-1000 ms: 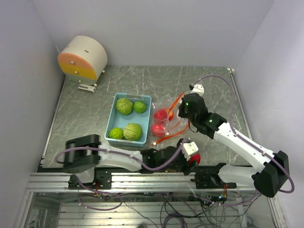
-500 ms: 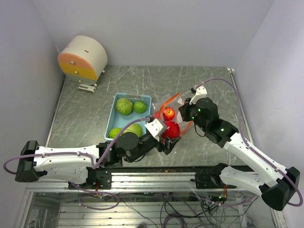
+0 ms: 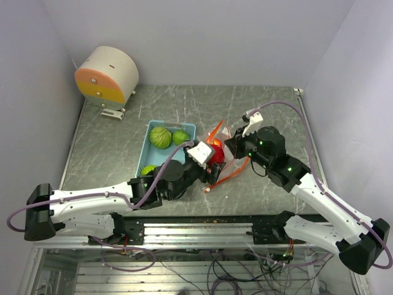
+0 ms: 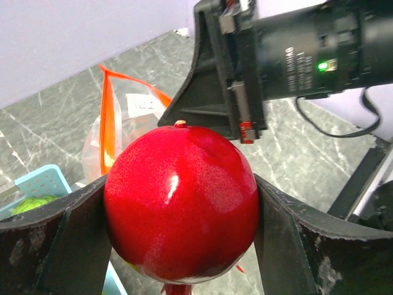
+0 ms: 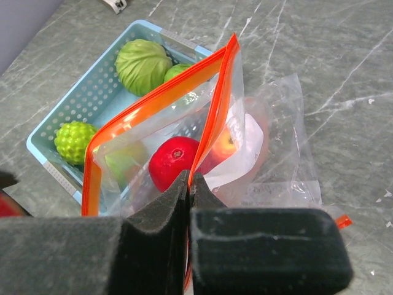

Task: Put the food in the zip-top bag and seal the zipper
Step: Place the fake fruit in the zipper food storage bag.

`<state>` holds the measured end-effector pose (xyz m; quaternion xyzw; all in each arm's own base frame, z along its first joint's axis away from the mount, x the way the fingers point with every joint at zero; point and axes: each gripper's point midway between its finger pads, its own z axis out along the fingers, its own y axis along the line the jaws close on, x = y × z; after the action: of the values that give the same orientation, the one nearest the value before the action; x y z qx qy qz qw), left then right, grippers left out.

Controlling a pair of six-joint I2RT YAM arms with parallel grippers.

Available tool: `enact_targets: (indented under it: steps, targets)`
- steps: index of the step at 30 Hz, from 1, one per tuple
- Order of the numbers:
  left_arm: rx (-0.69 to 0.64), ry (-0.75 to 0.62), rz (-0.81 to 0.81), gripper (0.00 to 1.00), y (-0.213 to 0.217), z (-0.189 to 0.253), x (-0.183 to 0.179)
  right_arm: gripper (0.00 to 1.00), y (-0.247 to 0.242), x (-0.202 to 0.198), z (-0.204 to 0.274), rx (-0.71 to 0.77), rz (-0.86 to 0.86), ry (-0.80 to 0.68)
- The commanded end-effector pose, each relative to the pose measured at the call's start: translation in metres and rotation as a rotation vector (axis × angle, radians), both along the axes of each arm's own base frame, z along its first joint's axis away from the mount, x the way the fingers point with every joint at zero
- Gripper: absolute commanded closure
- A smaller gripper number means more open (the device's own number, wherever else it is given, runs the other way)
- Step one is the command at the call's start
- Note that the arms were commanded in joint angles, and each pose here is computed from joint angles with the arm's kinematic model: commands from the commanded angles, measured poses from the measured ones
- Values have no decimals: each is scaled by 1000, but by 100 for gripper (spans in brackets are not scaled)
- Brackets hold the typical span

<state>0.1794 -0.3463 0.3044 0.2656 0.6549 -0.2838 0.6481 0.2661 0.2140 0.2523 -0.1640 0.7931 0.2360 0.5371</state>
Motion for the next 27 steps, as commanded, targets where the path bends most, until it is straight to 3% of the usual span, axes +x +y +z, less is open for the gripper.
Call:
enact_targets:
  steps: [1,6,15,20,22,27]
  targets:
    - [-46,-4,16,34,-7,12,16,100,2,0,12,12,28,-34]
    - [-94,12,9,33,-14,14,32,100,3,-3,11,10,43,-30]
    - [18,77,14,22,-38,-24,55,100,5,-8,18,18,68,-40]
    - [55,105,58,10,-32,-32,64,100,3,-10,21,17,71,-48]
    - [45,106,68,0,-29,-31,66,100,4,-10,22,19,72,-51]
    - [31,95,74,1,-22,-25,66,100,4,-9,24,23,69,-52]
